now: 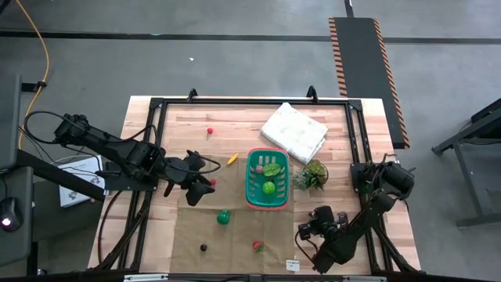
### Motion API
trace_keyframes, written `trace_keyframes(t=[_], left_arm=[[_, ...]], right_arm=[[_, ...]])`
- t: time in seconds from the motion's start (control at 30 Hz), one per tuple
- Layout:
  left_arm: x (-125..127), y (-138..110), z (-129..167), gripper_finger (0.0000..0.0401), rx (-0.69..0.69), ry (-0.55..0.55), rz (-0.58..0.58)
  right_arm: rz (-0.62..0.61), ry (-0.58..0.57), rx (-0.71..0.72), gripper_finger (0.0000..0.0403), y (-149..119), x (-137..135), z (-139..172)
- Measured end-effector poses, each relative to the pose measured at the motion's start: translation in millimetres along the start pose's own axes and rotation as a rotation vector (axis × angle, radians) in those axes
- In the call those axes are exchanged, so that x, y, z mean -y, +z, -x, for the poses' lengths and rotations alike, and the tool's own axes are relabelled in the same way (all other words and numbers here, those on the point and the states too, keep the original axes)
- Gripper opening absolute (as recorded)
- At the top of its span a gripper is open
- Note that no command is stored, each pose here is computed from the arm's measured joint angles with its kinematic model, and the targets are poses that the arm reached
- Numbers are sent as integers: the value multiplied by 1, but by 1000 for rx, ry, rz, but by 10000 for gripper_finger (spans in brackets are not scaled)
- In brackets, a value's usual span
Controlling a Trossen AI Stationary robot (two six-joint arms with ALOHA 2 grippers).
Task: Pick and placing Produce into tupperware
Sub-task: Put the blueberry into the blue basket
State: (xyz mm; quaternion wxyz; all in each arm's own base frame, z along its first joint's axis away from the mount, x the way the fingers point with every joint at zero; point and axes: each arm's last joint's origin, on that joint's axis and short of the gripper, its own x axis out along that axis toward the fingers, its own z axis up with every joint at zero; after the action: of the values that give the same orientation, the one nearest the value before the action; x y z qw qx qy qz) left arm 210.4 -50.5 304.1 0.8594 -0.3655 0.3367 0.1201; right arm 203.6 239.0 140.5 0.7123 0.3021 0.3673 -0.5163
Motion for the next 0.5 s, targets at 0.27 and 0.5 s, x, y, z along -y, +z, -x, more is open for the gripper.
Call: trace_keyframes(t=[0.27,0.5], left_arm=[[0,0,0,154,0,0,-13],[0,0,0,154,0,0,-14]], right_arm=[[11,-18,-1,78,8,-7,-6],[-1,-14,-9,78,9,-9,-7]])
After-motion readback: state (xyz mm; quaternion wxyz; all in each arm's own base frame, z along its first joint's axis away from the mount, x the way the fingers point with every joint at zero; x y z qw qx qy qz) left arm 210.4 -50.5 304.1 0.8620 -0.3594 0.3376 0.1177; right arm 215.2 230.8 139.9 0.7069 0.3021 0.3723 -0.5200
